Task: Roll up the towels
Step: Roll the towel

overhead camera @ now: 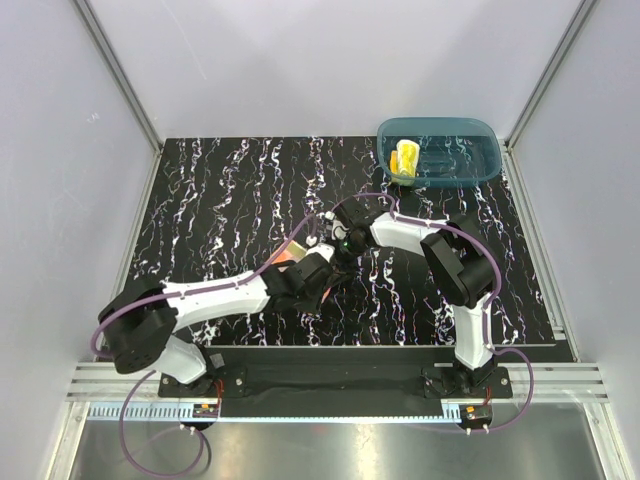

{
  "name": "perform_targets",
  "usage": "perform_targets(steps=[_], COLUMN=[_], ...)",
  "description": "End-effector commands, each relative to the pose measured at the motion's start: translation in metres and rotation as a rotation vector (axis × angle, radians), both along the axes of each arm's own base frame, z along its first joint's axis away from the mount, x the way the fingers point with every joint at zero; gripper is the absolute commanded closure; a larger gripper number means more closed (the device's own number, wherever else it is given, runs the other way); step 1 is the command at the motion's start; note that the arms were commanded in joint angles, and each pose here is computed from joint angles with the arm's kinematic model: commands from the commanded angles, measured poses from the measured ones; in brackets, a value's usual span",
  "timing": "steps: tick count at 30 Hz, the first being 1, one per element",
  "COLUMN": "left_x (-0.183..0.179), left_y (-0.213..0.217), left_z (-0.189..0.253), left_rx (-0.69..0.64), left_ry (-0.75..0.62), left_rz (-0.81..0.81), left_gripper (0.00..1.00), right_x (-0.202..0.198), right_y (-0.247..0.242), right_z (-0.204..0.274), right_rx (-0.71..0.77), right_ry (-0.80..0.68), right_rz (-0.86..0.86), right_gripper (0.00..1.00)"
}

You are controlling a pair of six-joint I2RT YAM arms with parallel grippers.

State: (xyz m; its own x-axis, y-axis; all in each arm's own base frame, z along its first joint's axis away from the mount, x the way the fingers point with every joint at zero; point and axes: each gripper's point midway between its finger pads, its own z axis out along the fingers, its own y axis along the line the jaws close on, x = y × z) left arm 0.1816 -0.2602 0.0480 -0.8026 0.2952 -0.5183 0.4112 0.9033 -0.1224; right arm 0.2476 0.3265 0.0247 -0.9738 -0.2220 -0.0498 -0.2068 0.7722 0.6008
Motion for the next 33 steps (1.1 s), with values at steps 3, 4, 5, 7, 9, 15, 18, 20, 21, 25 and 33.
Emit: perform_targets(steps=[3, 4, 5, 7, 9, 15, 18, 20, 21, 25, 33], left_x=[0.019, 0.018, 0.018, 0.018, 0.018, 0.016, 0.016, 0.014, 0.013, 0.010, 0.011], left_y=[-0.009, -0.009, -0.009, -0.008, -0.004, 0.009, 0.019, 0.024, 0.029, 0.041, 0.042], left_z=[-0.001, -0.005, -0.007, -0.012, -0.016, -0.023, -0.031, -0.036, -0.041, -0.056, -0.066], left_rx=[0.022, 0.033, 0.035, 0.049, 0.067, 0.127, 0.204, 0.246, 0.276, 0.334, 0.397], left_ry=[-0.066, -0.060, -0.057, -0.050, -0.052, -0.065, -0.079, -0.076, -0.073, -0.060, -0.041], left_rz=[-0.006, -0.008, -0.011, -0.012, -0.009, -0.005, -0.007, -0.008, -0.003, 0.001, 0.002], left_gripper=[0.65, 0.65, 0.65, 0.65, 0.64, 0.50, 0.48, 0.47, 0.47, 0.48, 0.79], right_x=[0.002, 0.002, 0.003, 0.003, 0.003, 0.004, 0.004, 0.004, 0.005, 0.005, 0.004], right_y=[0.004, 0.005, 0.005, 0.005, 0.005, 0.005, 0.006, 0.006, 0.006, 0.007, 0.007], right_z=[-0.003, -0.003, -0.003, -0.003, -0.003, -0.004, -0.004, -0.003, -0.004, -0.004, -0.013], right_rx=[-0.011, -0.009, -0.009, -0.009, -0.009, -0.013, -0.014, -0.014, -0.015, -0.015, -0.020], right_ry=[-0.019, -0.019, -0.020, -0.018, -0.017, -0.018, -0.017, -0.017, -0.017, -0.017, 0.005], right_rz=[0.025, 0.027, 0.026, 0.029, 0.033, 0.042, 0.044, 0.050, 0.051, 0.062, 0.082], right_gripper=[0.85, 0.85, 0.85, 0.85, 0.85, 0.85, 0.85, 0.84, 0.84, 0.84, 0.82])
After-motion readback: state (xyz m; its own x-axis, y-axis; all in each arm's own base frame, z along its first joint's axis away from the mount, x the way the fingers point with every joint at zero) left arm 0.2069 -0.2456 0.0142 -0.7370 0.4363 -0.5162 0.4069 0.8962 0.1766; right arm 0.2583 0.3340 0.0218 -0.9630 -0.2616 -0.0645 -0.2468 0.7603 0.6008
